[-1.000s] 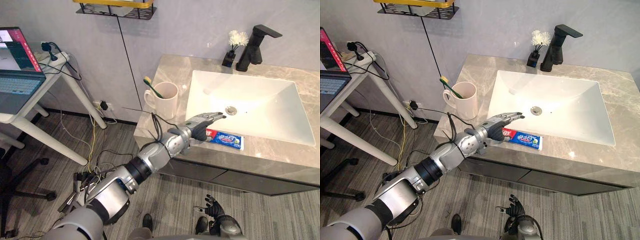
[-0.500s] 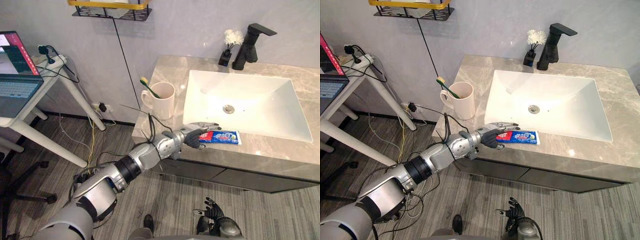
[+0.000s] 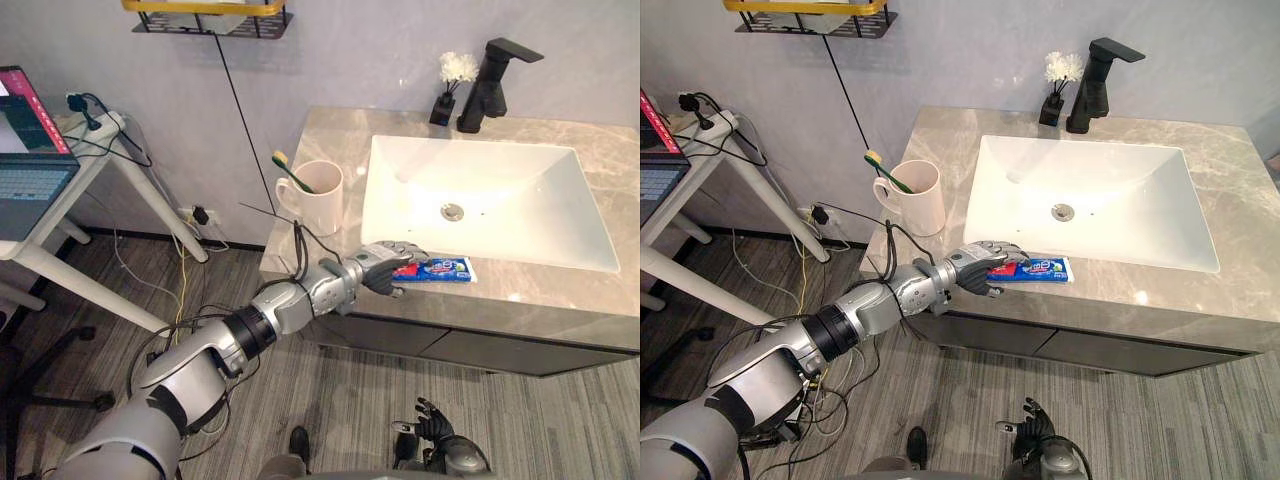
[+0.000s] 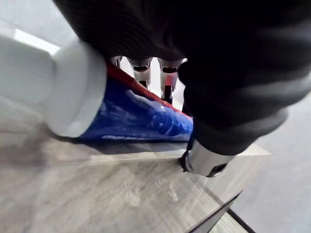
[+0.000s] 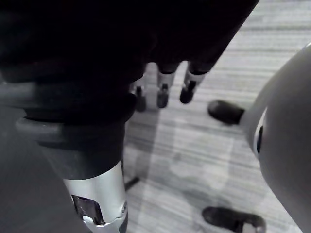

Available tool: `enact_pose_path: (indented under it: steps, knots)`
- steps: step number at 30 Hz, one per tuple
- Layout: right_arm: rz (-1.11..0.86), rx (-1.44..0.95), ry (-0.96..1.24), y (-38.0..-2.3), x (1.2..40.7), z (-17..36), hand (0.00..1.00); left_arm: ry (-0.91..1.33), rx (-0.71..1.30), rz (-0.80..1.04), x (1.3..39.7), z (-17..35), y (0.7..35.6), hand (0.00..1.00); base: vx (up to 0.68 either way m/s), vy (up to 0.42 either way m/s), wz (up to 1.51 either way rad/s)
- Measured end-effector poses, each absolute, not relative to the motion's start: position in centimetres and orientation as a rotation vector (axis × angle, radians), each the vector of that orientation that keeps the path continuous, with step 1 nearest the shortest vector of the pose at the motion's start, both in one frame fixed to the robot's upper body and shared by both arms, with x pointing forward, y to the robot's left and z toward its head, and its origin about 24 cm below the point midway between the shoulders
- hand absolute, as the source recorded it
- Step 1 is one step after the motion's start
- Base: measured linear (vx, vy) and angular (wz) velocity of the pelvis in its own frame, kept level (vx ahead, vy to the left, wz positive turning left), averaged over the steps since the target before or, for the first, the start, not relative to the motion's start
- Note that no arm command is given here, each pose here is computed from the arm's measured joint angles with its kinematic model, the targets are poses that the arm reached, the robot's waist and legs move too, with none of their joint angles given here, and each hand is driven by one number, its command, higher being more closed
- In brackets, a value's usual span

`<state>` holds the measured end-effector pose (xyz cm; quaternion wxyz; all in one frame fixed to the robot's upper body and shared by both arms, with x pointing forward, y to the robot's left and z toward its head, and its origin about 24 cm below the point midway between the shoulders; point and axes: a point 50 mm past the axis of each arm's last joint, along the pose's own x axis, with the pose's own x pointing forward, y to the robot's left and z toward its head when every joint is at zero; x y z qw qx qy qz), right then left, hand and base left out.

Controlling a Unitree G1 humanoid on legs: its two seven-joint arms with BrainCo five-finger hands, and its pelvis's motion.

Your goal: Organize washtable

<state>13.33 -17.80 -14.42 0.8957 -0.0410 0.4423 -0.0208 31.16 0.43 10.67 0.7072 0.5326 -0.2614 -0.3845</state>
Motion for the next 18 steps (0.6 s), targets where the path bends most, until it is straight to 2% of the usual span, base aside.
enact_pose_path:
  steps: [9,13,18]
  knots:
    - [-0.094,-0.086,0.798,-18.2,14.8,-13.1,0.0,-0.704,1.302,-0.495,32.8,11.3,1.9,1.0,0.0,-0.003,-0.06]
    - [-0.108,-0.09,0.766,-18.3,15.0,-12.7,0.0,-0.673,1.342,-0.384,33.1,10.1,3.3,1.0,0.01,-0.015,-0.07]
    - [-0.127,-0.101,0.749,-18.5,14.9,-12.6,0.0,-0.686,1.336,-0.3,33.0,9.7,3.3,1.0,0.0,-0.011,-0.03]
